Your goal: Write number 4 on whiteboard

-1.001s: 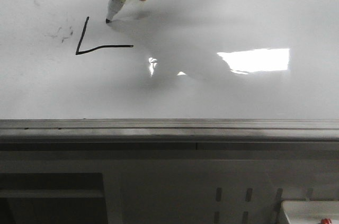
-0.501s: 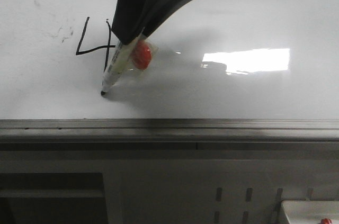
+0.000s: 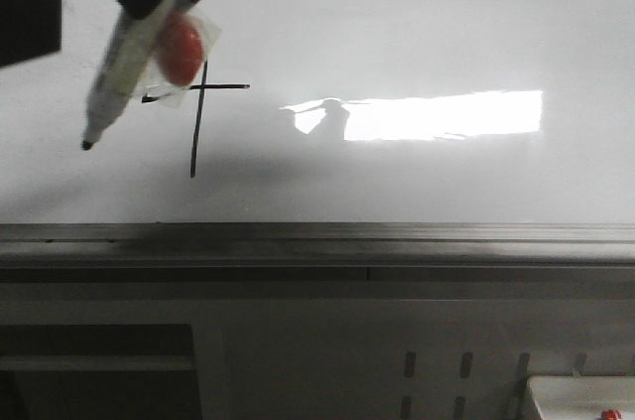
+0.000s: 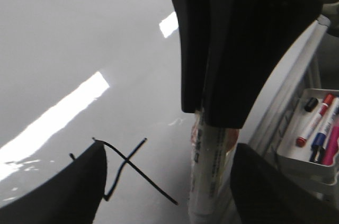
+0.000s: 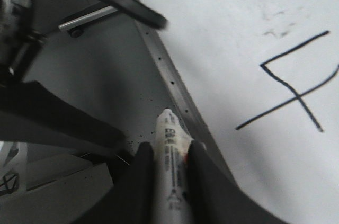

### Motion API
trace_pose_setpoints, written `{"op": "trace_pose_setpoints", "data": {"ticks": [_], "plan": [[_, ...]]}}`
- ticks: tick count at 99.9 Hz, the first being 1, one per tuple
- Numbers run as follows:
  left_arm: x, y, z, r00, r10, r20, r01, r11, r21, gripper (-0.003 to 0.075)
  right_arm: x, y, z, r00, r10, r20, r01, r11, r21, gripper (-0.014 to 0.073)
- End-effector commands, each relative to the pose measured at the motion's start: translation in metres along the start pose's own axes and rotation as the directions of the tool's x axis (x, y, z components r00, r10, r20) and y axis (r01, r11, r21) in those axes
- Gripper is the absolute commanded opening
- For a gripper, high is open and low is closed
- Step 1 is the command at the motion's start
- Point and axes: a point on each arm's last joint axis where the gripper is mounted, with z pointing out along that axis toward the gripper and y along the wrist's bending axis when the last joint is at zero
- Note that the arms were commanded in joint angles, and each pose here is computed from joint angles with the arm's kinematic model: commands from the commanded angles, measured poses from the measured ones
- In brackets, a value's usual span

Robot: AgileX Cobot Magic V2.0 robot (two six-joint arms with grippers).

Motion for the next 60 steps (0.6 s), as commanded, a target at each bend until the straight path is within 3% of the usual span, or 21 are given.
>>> {"op": "trace_pose_setpoints", "data": {"ticks": [1,29,36,49,60], "plan": [[-0.011,-0.001,0.008,0.996,-0.045,0.074,0.042,0.998,0.042,0.0461,-0.017,0.005,-0.021,0.991,-0.019,0.135,0.017,1.000,0.015,-0.0043],[0.001,-0.002,0.019,0.987,-0.158,0.002,0.158,0.986,0.058,0.0437,-0.015,0.006,-0.023,0.993,-0.018,0.118,0.017,1.000,0.007,-0.0043],[0.001,-0.002,0.020,0.986,-0.166,0.010,0.165,0.984,0.065,0.0330,-0.015,0.007,-0.023,0.993,-0.014,0.119,0.014,1.000,0.004,-0.0043],[0.001,-0.002,0.020,0.986,-0.167,0.020,0.165,0.984,0.069,-0.0023,-0.015,0.007,-0.023,0.993,-0.012,0.120,0.012,1.000,0.001,-0.0043],[0.000,-0.002,0.020,0.985,-0.171,0.022,0.169,0.983,0.070,-0.0020,-0.016,0.009,-0.023,0.992,0.010,0.125,-0.008,1.000,-0.020,-0.0045]]}}
